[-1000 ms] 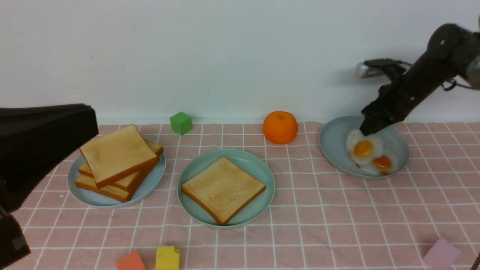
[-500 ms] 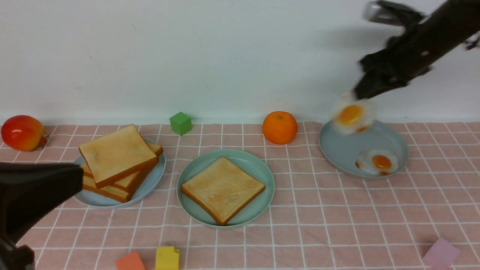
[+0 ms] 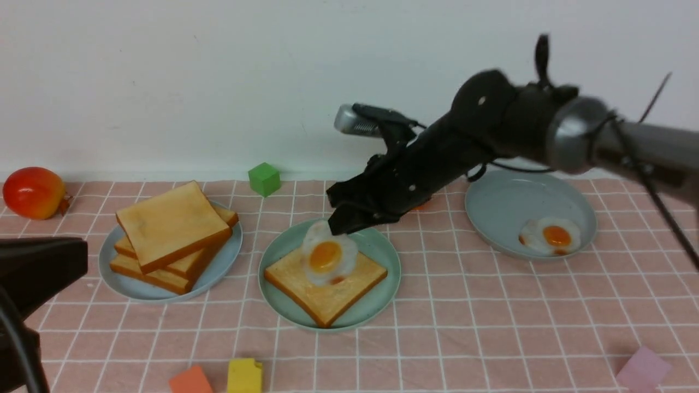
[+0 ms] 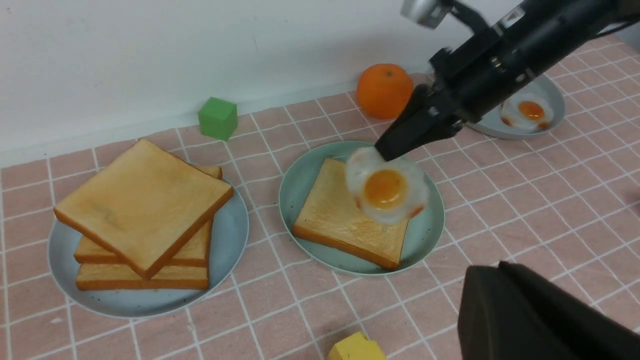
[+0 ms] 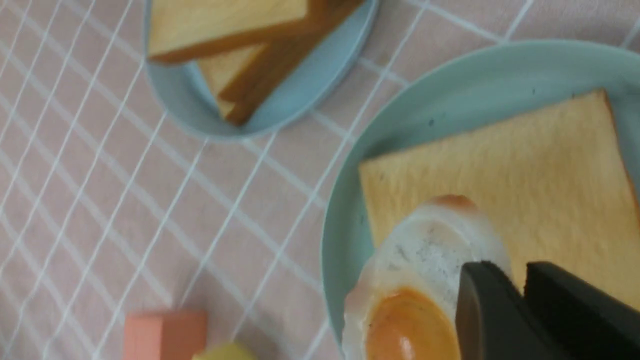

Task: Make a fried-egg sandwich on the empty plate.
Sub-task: Use the right arm to place the fried egg on the slice of bread in the middle, then use the left arm to grab a slice of bread

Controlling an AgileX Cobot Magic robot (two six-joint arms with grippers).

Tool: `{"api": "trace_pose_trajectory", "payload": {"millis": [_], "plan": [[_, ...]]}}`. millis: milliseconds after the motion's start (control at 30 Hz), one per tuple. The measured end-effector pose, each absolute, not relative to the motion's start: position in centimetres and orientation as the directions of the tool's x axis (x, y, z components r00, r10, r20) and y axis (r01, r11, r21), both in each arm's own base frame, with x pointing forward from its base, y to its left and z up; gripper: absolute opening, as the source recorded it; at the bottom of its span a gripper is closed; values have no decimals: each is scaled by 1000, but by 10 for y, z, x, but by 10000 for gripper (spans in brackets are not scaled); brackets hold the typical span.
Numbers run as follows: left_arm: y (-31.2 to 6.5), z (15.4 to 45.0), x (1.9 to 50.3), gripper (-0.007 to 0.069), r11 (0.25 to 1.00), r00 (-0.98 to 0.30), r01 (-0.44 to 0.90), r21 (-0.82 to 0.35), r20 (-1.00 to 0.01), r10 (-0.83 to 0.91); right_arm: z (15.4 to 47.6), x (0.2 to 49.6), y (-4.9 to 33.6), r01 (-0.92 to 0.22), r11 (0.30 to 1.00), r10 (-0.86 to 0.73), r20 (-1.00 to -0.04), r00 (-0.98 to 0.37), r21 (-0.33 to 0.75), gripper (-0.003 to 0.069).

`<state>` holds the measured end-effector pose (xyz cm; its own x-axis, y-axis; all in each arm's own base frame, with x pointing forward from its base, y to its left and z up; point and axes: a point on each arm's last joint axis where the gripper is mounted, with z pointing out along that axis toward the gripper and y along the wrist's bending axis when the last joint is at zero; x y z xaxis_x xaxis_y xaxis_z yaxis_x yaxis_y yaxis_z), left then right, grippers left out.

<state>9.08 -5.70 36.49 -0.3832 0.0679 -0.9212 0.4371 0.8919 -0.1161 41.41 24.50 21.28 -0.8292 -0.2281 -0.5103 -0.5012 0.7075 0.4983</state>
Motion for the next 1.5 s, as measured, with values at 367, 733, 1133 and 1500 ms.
{"api": "trace_pose_trajectory", "payload": {"millis": [367, 733, 1133, 1500], "plan": [[-57, 364, 91, 20, 893, -390, 434, -119, -918, 67, 174, 430, 247, -447, 747, -162, -518, -840, 492, 108], [-57, 364, 91, 26, 893, -394, 433, -124, -917, 64, 186, 424, 241, -491, 740, -236, -505, -830, 460, 407], [-87, 334, 121, 13, 916, -578, 391, -88, -798, 171, 359, 308, 153, -493, 858, -365, -505, -782, 145, 116], [-104, 313, 221, -13, 952, -782, 298, -67, -589, 203, 405, 141, 81, -473, 874, -267, -700, -662, 114, 2]]}}
